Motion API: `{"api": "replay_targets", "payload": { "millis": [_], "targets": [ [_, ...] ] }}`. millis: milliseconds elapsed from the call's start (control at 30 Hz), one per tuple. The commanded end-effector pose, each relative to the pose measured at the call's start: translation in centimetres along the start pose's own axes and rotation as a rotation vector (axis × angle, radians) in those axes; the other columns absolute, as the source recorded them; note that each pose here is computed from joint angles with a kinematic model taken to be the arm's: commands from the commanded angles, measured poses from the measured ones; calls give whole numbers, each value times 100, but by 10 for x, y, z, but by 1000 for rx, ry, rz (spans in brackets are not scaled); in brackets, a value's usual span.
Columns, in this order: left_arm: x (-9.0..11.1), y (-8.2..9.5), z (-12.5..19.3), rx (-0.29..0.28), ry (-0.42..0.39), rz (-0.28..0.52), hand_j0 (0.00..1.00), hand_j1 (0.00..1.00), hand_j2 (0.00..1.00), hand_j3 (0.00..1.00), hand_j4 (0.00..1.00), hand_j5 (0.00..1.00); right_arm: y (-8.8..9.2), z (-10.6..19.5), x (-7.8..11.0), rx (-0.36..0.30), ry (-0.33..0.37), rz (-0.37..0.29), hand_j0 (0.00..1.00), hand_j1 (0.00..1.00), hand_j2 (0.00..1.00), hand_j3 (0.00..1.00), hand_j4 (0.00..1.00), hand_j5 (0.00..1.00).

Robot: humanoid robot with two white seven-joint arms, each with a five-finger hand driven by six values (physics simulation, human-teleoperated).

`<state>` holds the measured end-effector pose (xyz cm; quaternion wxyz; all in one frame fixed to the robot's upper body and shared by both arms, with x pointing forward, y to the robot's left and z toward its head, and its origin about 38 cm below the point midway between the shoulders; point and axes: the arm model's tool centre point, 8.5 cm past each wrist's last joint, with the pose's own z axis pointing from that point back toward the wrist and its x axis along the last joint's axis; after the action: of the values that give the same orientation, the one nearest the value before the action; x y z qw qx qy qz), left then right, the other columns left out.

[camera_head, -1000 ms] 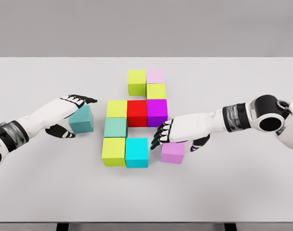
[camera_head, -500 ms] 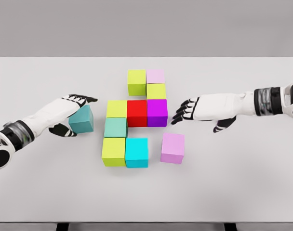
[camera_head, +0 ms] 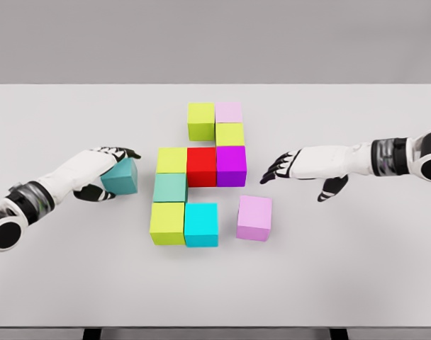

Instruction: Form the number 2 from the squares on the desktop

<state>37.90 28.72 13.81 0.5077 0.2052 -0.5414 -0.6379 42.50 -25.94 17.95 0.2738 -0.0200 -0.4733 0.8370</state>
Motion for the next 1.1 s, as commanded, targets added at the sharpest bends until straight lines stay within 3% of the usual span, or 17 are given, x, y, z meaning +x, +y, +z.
{"api": "replay_targets", "payload": {
  "millis": [0,267,433,833,1067],
  "targets": [
    [-1,-2,0,-8,7,8,77,77,77,77,77,77,1,-4,1,2,-6,-7,100,100,100,100,100,100],
    [2,-2,0,-7,-3,11,52,52,52,52,52,52,6,-13,5,22,-26,-8,100,100,100,100,100,100],
    [3,4,-1,3,-10,17,47,47,47,47,47,47,9,-16,7,31,-34,-7,100,100,100,100,100,100],
    [4,39,-8,62,-20,0,47,47,47,47,47,47,6,-26,17,30,-70,7,100,100,100,100,100,100],
    [9,52,-26,66,-31,-22,47,47,47,47,47,47,7,-29,21,37,-81,11,100,100,100,100,100,100]
  ]
}}
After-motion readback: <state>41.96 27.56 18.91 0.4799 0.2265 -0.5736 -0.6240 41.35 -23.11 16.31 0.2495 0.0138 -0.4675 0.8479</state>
